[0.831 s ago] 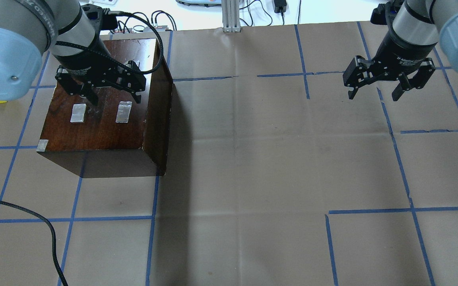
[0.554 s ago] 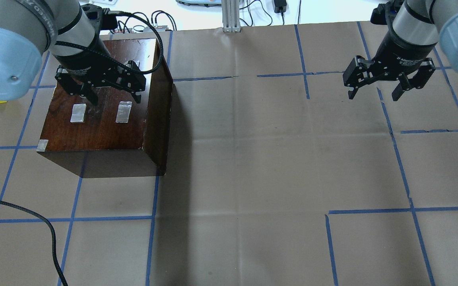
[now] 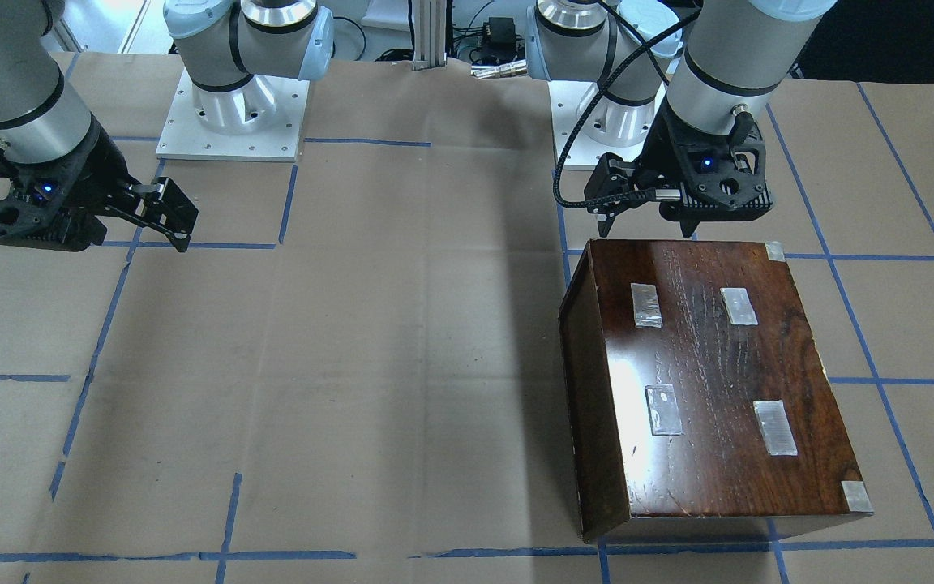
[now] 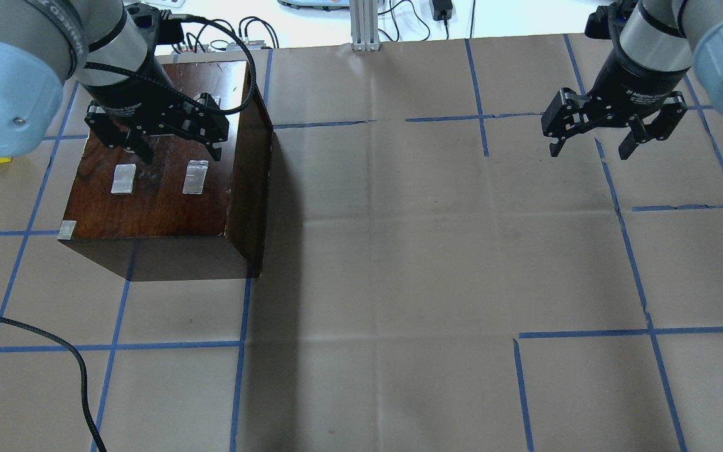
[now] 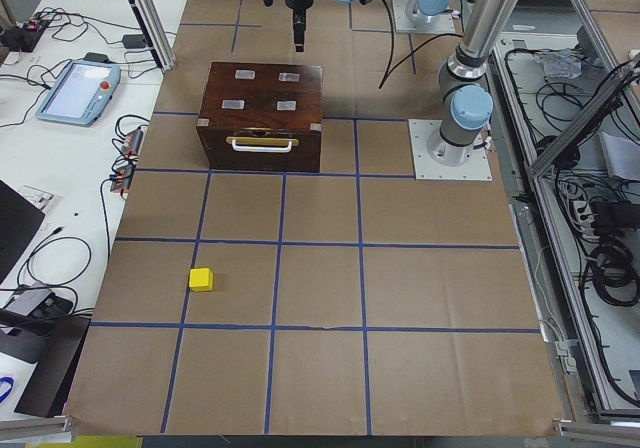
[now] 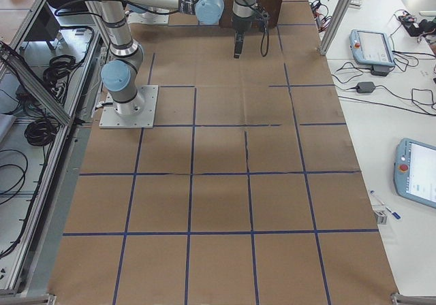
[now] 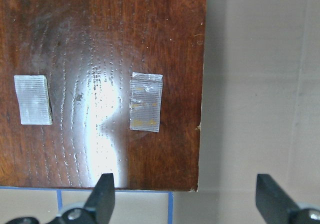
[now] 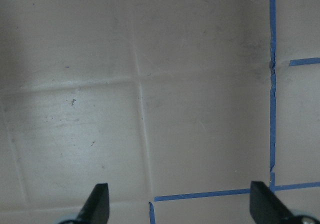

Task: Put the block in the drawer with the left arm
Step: 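Move the left gripper off the cabinet top toward the drawer handle side, then lower the left gripper and hook the white drawer handle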

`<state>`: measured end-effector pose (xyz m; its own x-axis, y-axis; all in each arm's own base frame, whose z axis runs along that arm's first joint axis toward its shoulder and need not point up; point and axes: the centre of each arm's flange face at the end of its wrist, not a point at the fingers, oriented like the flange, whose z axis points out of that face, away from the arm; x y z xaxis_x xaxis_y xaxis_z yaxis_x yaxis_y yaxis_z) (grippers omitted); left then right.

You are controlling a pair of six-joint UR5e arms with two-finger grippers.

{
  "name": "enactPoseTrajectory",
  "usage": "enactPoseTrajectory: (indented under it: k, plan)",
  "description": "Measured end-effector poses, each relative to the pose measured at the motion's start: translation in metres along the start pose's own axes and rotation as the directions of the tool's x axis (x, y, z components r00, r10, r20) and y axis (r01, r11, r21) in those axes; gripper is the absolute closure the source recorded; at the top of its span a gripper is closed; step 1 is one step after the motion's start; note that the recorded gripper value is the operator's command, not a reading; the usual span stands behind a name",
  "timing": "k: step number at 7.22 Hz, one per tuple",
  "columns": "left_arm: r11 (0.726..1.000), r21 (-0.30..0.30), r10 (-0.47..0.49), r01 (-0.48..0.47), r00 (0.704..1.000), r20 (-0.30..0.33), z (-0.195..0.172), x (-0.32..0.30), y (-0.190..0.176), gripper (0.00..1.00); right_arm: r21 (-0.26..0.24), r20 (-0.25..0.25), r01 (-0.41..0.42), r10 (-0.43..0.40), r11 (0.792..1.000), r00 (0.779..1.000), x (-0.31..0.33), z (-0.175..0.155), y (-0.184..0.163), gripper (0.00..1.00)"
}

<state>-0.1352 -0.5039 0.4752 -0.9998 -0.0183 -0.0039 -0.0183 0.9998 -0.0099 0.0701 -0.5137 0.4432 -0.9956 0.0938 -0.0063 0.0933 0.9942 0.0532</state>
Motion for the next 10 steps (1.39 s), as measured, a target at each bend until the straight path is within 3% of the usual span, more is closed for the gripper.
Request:
enactPoseTrajectory:
  k: [5,8,10]
  plan:
    - [1.0,0.014,-0.026,0.026,1.0,-0.007,-0.002,-0.048,-0.022,0.01,0.001,0.0,0.0,0.0,1.0,1.0,0.0,-0.001,0.0,0.0]
    - [0.999,0.026,-0.029,0.029,0.999,-0.016,-0.004,-0.131,-0.034,0.01,0.001,0.0,0.0,0.0,1.0,1.0,0.0,0.0,0.0,0.0]
    - [0.999,0.045,-0.022,0.025,0.997,-0.071,-0.002,-0.201,-0.035,0.01,0.001,0.0,0.0,0.0,1.0,1.0,0.0,0.0,0.0,0.0]
